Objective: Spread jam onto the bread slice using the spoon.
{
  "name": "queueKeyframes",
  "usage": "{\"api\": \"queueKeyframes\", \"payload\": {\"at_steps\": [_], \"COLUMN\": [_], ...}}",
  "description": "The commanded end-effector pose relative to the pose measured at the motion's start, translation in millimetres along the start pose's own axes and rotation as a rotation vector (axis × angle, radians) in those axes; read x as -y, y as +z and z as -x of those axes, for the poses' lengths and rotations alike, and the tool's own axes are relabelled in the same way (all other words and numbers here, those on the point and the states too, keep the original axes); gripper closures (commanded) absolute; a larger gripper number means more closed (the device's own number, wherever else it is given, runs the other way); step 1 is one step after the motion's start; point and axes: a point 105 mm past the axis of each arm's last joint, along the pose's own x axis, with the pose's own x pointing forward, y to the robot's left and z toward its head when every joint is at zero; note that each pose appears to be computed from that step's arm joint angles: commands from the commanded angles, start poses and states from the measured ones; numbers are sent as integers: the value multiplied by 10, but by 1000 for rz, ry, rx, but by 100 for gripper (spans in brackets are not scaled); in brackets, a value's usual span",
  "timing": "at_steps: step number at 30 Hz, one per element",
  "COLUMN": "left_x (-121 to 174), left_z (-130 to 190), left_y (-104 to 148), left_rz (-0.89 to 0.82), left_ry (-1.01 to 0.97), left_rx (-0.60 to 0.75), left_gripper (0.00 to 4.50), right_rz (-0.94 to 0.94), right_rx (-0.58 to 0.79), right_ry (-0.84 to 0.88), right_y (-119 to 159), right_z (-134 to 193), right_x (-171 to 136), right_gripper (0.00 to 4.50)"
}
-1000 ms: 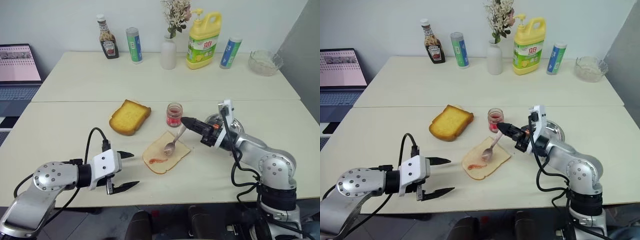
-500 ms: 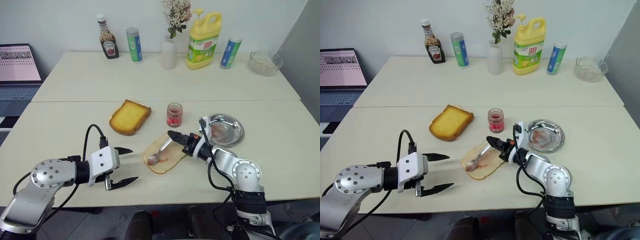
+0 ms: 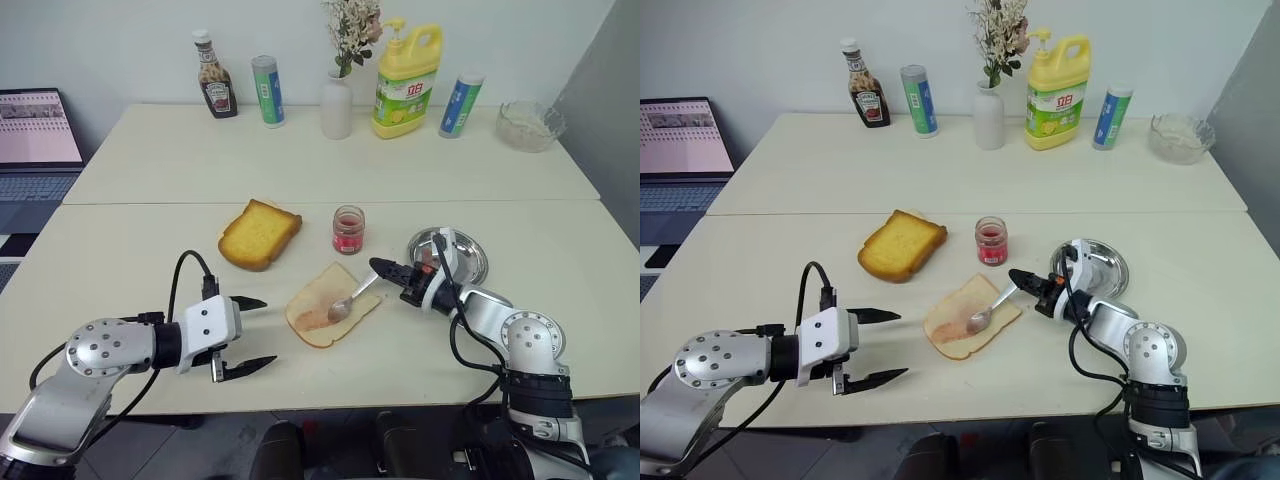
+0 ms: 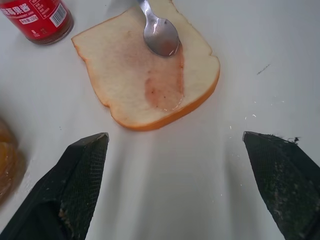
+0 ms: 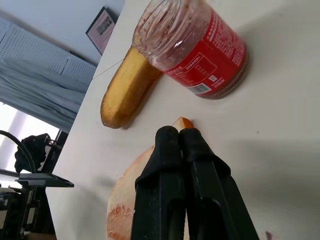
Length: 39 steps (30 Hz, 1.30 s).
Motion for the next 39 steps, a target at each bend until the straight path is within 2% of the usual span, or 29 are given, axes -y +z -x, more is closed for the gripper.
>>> {"api": "queueKeyframes", "payload": {"at_steps": [1, 6, 13, 21, 26, 33, 37, 39], "left_x": [-25, -20, -7, -10, -13, -21, -25, -30], "left_z": [17, 15, -2, -17, -34, -62, -61, -61], "left_y": [67, 61, 57, 52, 53, 59, 57, 56], "left_rz": [-39, -40, -47, -53, -57, -63, -63, -64], "left_ry": [9, 7, -5, -10, -14, -21, -24, -26], "left_rx": [16, 15, 11, 8, 11, 15, 15, 15], "left_gripper": [0, 0, 0, 0, 0, 0, 0, 0], "right_rz": [14, -49, -47, -14, 29, 110, 127, 111], "right_rx": [95, 101, 26, 2, 30, 104, 147, 134], "right_ry": [45, 113, 128, 96, 51, -47, -55, 18], "right_y": [287, 253, -54, -136, -63, 222, 403, 408], "right_z": [75, -15, -307, -380, -313, -45, 80, 121], "right_x": [-178, -419, -555, -490, -369, -81, -38, -173], "right_gripper": [448, 448, 448, 448, 448, 448, 448, 448]}}
